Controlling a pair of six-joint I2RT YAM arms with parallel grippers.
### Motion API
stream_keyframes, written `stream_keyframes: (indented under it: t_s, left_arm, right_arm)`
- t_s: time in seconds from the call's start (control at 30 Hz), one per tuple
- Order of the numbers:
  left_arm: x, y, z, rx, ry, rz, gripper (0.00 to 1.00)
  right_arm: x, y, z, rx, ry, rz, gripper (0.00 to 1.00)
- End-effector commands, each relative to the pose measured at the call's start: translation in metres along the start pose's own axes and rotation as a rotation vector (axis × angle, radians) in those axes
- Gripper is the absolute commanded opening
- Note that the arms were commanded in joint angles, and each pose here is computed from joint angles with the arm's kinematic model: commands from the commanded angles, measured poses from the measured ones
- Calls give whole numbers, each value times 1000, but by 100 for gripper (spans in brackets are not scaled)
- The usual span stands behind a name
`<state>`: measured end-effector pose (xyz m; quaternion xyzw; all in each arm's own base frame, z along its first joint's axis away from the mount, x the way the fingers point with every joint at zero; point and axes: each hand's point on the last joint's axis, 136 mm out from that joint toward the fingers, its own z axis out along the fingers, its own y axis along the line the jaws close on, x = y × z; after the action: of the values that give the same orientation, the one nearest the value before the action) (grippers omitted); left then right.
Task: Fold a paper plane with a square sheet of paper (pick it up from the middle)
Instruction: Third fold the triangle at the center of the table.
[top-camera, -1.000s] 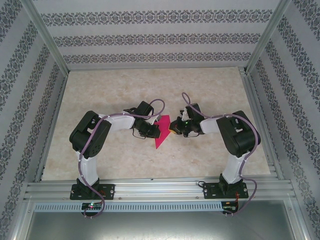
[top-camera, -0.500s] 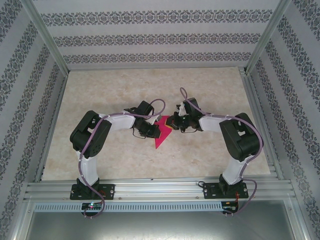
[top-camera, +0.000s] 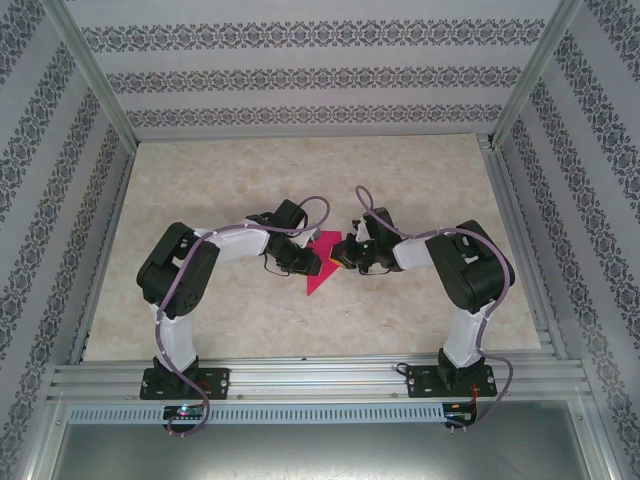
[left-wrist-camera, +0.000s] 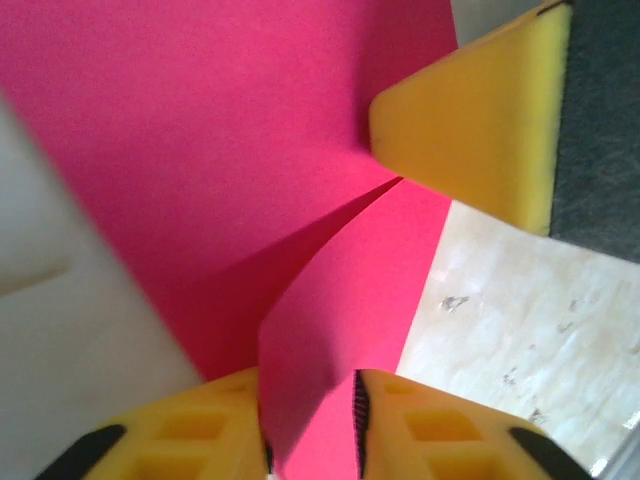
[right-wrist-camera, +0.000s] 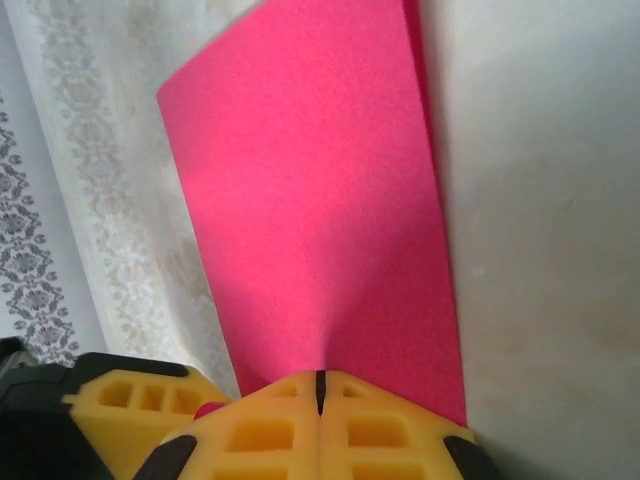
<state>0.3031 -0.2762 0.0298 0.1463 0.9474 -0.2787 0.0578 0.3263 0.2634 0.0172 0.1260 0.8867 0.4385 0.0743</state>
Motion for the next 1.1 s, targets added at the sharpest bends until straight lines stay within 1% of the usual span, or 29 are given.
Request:
stream_keyframes:
  t_s: [0.0,0.03,0.1,0.13,0.17,0.23,0.27,0.37,0.43,0.6,0.7,0.8,0.87,0.93,1.0,1.07]
  left_arm:
    - [-7,12,-40,-139,-101,-74,39]
    - [-9,14,-49,-162,-135,-107,41]
    - [-12,7,-63,-144,-195,-150,41]
    - [-15,1,-67,-116,-220,-160,40]
    - [-16,-8,-69,-71,-239,-159,36]
    - [-16,-26,-66,1,-236,-134,30]
    - [-16,-32,-62,23,-220,-122,26]
    - [-13,-37,-39,47,-155,-120,16]
    - [-12,-32,-26,44,-132,-144,14]
    - [-16,-2,-9,-86,-142,-175,11]
    - [-15,19,0,-172,-135,-191,7]
    - [-6,29,10,-197,-107,-190,7]
    - [0,33,14,-202,-86,-185,7]
    - [5,33,17,-191,-75,-176,7]
    - [9,34,18,-186,-62,-164,7]
    - [11,33,18,-185,-58,-156,7]
  right_arm:
    - [13,-25,7,88,-30,67,1]
    - [13,-23,7,88,-37,63,1]
    - [16,-23,8,99,-49,62,1]
    - [16,-22,7,102,-53,61,1]
    - [17,-22,7,105,-58,63,1]
    - [16,-23,6,107,-68,68,2]
    - [16,-23,6,109,-69,68,2]
    - [16,-21,6,106,-67,67,2]
    - [15,-20,5,103,-67,68,2]
    - [16,-14,6,83,-54,58,3]
    - [15,-7,5,64,-43,45,4]
    - [13,3,2,47,-39,29,5]
    - [9,11,-6,37,-50,17,8]
    - [5,17,-20,40,-74,-2,14]
    - [2,15,-35,80,-99,-15,21]
    - [1,12,-45,99,-114,-22,23]
